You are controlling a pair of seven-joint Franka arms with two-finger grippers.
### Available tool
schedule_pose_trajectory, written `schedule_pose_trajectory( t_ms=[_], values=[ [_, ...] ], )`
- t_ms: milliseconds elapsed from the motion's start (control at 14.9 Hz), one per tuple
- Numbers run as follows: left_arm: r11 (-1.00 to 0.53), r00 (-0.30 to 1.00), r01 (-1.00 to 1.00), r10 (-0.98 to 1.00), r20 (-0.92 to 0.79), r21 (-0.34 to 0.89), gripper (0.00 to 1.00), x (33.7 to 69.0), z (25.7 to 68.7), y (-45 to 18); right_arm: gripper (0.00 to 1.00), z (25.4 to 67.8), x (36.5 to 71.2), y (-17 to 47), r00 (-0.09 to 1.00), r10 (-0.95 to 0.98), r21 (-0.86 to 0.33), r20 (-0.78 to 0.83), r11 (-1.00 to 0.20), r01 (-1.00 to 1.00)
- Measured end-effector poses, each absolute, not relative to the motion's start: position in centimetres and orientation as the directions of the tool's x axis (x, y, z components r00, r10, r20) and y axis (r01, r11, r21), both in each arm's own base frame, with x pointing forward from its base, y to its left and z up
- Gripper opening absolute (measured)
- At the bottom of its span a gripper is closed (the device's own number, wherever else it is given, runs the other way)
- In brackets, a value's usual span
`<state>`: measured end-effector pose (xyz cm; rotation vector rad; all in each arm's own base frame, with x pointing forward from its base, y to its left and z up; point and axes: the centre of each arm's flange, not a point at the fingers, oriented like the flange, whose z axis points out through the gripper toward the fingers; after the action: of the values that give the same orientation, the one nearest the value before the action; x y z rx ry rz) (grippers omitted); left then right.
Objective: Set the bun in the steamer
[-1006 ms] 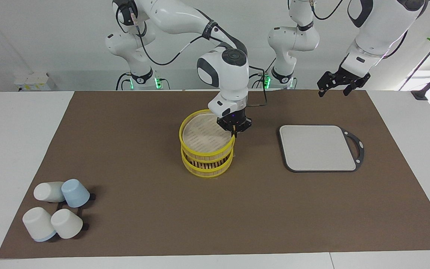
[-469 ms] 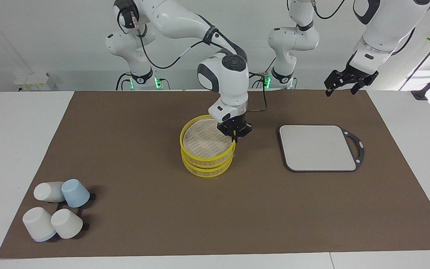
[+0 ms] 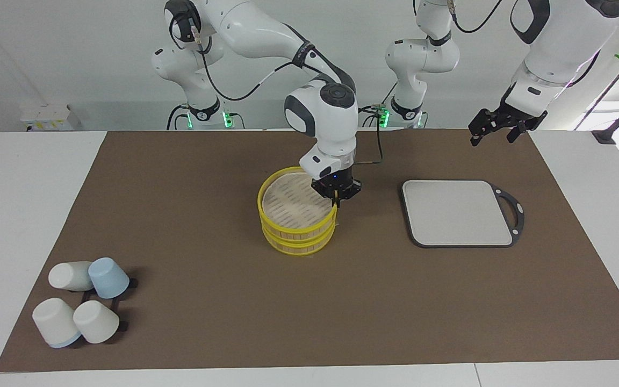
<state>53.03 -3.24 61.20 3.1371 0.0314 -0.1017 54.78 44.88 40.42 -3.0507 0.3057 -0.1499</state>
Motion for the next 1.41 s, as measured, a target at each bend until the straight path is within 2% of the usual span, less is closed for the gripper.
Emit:
schedule_pose_trajectory(
  t_ms=[1006,1073,1408],
  values=[
    [-0.999,0.998,0.026,0.025,-0.052,0.018,1.00,52.8,61.9,-3.0,0.08,39.4,54.8,44.5,0.978,-0.179,-0.094,0.106,-0.981,-0.170],
    [-1.000,0.998,0.026,0.025,-0.052,0.018,1.00,52.8,61.9,-3.1,0.14,39.4,54.8,44.5,0.978,-0.179,-0.094,0.106,-0.981,-0.169],
    [-1.000,0.998,0.024,0.023,-0.052,0.018,1.00,52.8,61.9,-3.2,0.67,40.3,55.2,43.6,0.977,-0.189,-0.074,0.095,-0.980,-0.183]
  ],
)
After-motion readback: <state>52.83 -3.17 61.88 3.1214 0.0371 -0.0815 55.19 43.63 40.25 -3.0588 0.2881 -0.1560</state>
